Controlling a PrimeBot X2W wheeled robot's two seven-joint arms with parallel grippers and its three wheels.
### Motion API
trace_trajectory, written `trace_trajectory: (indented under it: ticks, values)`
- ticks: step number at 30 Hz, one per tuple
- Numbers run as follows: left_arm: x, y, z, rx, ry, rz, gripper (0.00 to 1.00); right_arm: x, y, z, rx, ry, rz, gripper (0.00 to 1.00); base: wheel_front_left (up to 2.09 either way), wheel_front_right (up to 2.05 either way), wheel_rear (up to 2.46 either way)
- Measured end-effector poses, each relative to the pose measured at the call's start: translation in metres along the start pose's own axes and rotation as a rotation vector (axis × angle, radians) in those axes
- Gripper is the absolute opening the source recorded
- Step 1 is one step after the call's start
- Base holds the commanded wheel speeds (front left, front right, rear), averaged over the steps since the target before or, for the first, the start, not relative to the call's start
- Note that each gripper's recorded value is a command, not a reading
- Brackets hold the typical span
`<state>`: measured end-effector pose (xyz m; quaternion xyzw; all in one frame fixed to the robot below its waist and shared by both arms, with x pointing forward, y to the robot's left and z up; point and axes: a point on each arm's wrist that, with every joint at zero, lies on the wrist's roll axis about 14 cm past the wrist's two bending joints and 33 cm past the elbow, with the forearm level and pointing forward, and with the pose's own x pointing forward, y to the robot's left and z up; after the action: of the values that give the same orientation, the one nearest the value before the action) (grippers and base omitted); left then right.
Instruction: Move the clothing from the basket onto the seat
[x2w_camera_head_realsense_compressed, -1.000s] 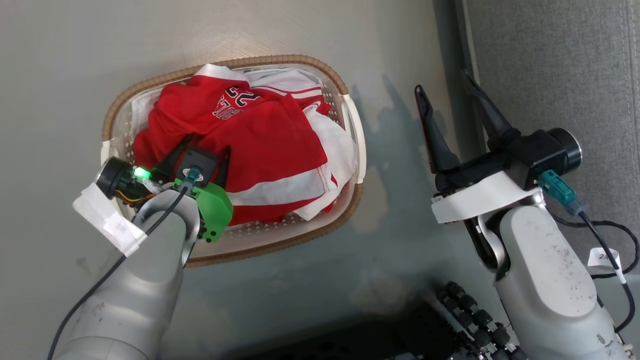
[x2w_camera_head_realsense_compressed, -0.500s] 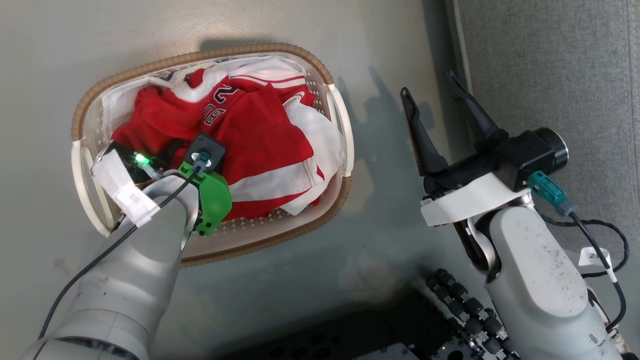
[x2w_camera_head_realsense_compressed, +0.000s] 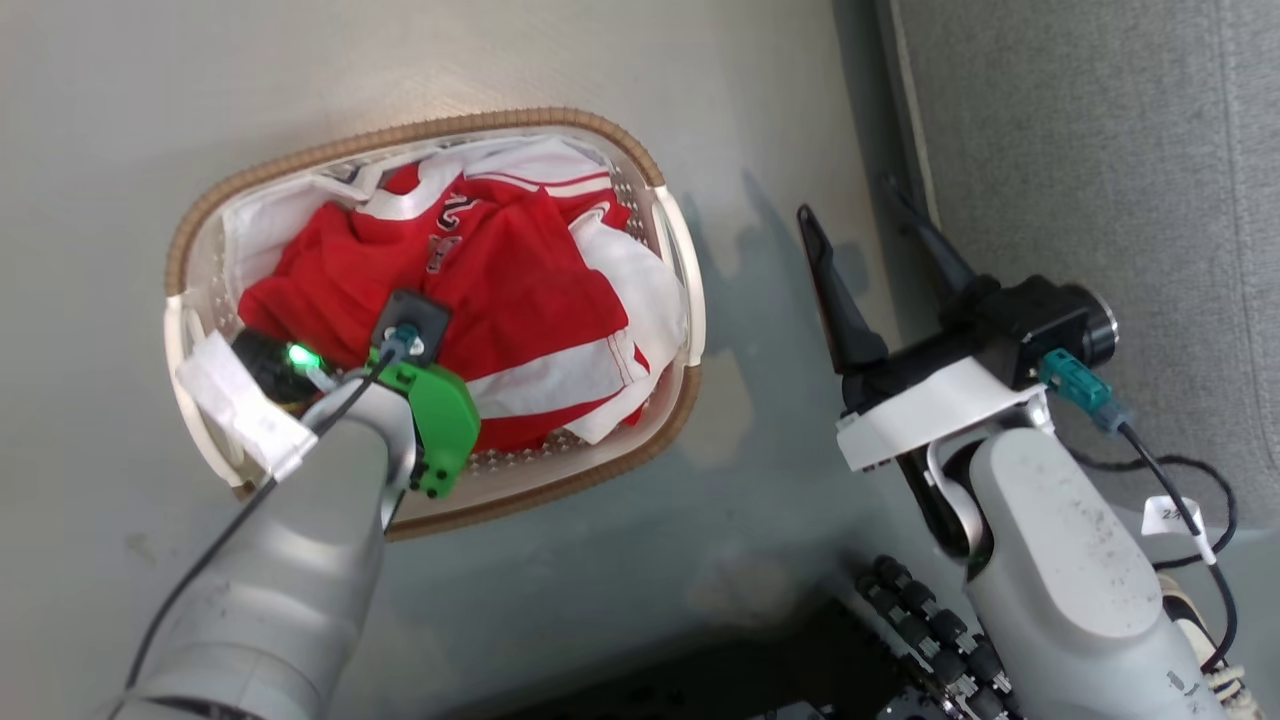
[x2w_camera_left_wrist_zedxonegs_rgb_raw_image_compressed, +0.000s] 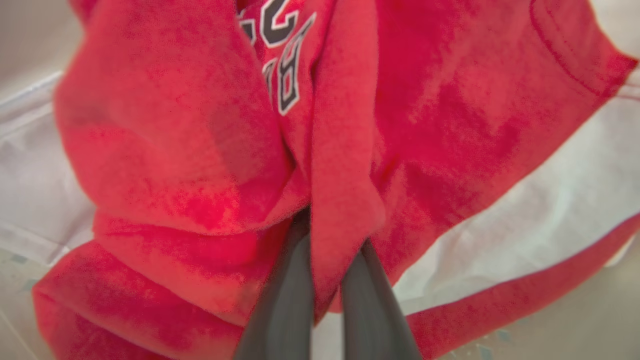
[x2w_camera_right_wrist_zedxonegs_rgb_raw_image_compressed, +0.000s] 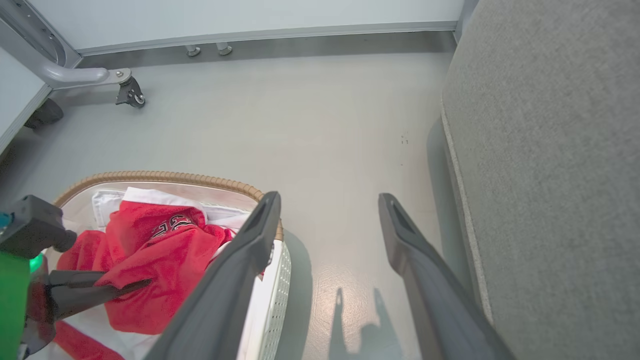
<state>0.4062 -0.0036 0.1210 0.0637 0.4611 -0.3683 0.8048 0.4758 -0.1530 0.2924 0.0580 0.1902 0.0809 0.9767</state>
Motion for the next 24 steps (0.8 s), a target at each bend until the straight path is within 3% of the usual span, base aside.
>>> trace_trajectory:
  ticks: [15,24]
  values:
    - [-0.063,-0.042,0.051,-0.135,-0.214,-0.016,0.0,-0.037,0.011,0.041,0.023,-0.074,-0.012,1.0,0.0,0.0,0.0]
    - [-0.115,-0.044,0.1,-0.149,-0.415,0.011,0.0,-0.06,0.022,0.065,0.025,-0.128,0.0,1.0,0.0,0.0,0.0]
